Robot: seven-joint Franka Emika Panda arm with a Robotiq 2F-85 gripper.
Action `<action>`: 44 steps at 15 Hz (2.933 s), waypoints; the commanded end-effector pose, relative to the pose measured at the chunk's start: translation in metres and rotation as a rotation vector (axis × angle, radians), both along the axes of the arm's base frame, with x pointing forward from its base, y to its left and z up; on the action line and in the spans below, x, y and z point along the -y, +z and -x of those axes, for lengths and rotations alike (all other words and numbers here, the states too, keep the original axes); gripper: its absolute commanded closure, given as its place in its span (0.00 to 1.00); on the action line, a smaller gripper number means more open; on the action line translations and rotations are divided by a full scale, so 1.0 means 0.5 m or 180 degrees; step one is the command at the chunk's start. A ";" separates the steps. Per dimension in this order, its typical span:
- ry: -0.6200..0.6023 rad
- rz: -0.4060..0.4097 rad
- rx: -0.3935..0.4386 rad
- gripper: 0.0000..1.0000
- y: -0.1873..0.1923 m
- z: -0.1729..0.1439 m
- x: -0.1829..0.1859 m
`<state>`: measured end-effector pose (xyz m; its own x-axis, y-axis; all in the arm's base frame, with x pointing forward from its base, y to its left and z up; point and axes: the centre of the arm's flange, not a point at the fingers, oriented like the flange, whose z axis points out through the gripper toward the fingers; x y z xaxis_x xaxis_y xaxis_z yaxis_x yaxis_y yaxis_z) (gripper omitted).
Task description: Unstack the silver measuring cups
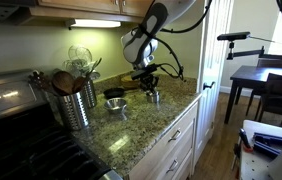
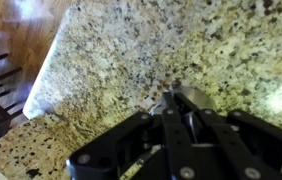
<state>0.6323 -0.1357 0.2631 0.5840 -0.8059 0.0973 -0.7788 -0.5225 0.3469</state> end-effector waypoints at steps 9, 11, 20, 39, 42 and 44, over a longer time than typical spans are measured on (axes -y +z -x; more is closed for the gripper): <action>0.0274 0.0296 -0.0277 0.92 0.031 0.014 -0.040; 0.0335 0.0343 -0.0327 0.92 0.031 0.011 -0.047; 0.0823 0.0665 -0.0590 0.91 0.039 -0.007 -0.115; 0.1479 0.0946 -0.0931 0.91 0.025 0.010 -0.268; 0.1512 0.0967 -0.1002 0.92 0.023 0.016 -0.287; 0.1532 0.0993 -0.1046 0.91 0.022 0.017 -0.299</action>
